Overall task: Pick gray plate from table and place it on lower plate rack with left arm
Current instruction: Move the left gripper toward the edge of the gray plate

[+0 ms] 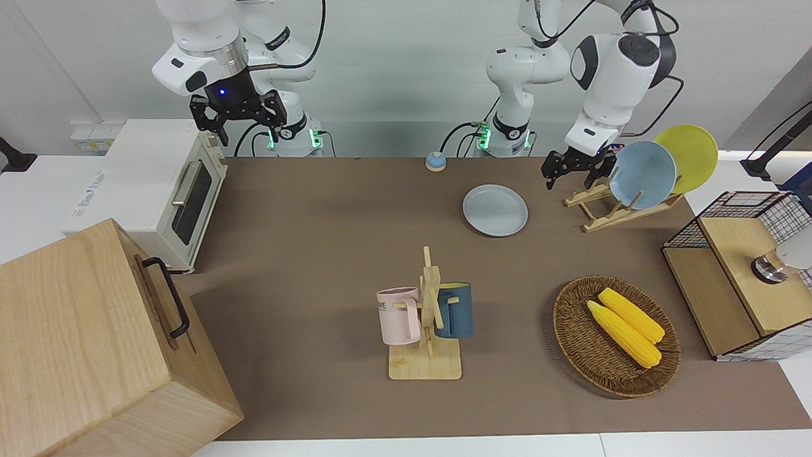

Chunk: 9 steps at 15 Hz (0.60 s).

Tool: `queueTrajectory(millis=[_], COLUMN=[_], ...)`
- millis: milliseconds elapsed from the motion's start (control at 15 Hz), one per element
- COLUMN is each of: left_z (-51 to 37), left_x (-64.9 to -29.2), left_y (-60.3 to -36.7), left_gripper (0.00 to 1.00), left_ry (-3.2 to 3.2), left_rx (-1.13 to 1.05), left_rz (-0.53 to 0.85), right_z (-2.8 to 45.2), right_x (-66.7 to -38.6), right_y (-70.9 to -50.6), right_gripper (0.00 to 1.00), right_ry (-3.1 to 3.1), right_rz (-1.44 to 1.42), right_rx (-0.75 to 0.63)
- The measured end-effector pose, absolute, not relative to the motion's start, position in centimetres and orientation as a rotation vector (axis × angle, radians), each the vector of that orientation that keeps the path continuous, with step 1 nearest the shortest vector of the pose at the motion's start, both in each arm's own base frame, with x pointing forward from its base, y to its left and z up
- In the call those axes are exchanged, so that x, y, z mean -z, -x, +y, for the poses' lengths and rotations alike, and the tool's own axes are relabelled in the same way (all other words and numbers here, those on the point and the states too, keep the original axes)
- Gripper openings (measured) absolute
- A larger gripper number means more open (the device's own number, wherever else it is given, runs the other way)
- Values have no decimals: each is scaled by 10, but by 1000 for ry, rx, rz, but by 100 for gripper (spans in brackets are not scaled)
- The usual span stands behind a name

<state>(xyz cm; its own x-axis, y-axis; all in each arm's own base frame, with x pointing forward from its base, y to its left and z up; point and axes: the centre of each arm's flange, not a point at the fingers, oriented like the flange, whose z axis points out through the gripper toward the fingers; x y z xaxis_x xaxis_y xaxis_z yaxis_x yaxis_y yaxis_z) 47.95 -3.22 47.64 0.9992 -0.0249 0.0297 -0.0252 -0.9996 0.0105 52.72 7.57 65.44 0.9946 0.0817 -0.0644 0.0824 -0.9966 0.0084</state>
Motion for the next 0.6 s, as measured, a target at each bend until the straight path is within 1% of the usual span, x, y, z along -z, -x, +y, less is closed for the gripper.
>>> queueTrajectory(millis=[333,600], left_z=[-36,-44], left_x=[-432,-404], left_y=[-467,-456], left_gripper=[100,100], left_ry=[-3106,-3104], left_rx=[-78,-99], left_rz=[-15,6], right_z=[76,76], right_x=[-654,-654], right_y=[-527,-527], right_gripper=[99,99], right_ry=[-3126,-3126], right_rz=[129,129], right_rx=[100,100])
